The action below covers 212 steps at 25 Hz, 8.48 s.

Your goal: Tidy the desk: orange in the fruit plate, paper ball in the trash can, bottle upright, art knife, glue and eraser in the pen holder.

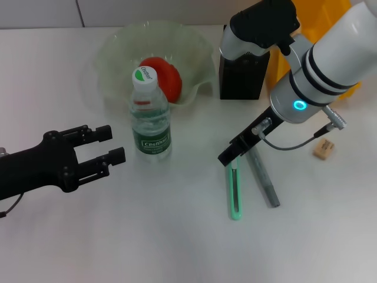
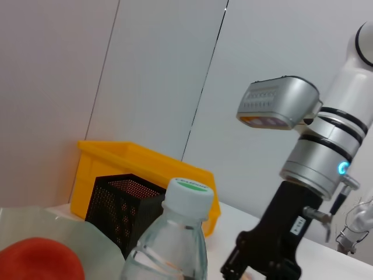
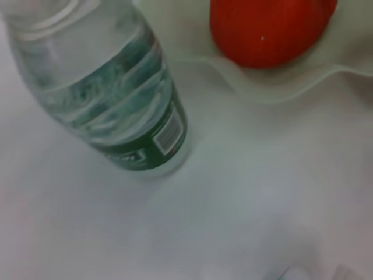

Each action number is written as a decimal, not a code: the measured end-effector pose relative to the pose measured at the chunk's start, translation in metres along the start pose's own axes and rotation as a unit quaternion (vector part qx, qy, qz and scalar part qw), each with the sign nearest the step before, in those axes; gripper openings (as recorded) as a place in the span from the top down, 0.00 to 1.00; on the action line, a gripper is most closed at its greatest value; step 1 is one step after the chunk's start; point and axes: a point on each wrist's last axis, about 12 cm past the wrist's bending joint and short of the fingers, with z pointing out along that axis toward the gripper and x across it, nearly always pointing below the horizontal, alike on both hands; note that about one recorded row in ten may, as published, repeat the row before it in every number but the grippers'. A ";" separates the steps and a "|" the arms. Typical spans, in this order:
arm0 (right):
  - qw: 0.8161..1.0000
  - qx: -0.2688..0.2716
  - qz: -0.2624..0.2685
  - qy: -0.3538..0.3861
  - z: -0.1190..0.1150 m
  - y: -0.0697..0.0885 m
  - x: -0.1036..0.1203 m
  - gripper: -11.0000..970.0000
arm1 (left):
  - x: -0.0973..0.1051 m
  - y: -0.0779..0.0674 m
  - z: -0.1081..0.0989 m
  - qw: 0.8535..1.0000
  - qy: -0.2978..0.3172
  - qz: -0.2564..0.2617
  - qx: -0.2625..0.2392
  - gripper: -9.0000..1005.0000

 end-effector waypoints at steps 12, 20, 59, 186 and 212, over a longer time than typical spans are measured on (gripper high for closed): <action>1.000 0.012 -0.018 -0.003 0.010 -0.003 -0.010 0.39 | 0.005 -0.001 0.002 1.000 -0.001 0.000 -0.007 0.40; 0.999 0.016 -0.029 0.001 0.015 0.000 -0.010 0.40 | 0.006 0.000 0.002 1.000 0.001 0.000 -0.014 0.40; 1.000 0.013 -0.009 -0.002 0.027 -0.004 -0.002 0.54 | 0.008 -0.001 0.007 1.000 0.002 -0.005 -0.010 0.40; 0.811 -0.082 0.024 -0.579 -0.042 -0.088 0.065 0.82 | 0.008 -0.008 0.006 1.000 -0.029 -0.010 -0.001 0.40; 0.782 -0.024 0.152 -0.605 0.013 -0.106 0.046 0.82 | 0.005 -0.008 0.005 0.998 -0.060 0.018 -0.019 0.40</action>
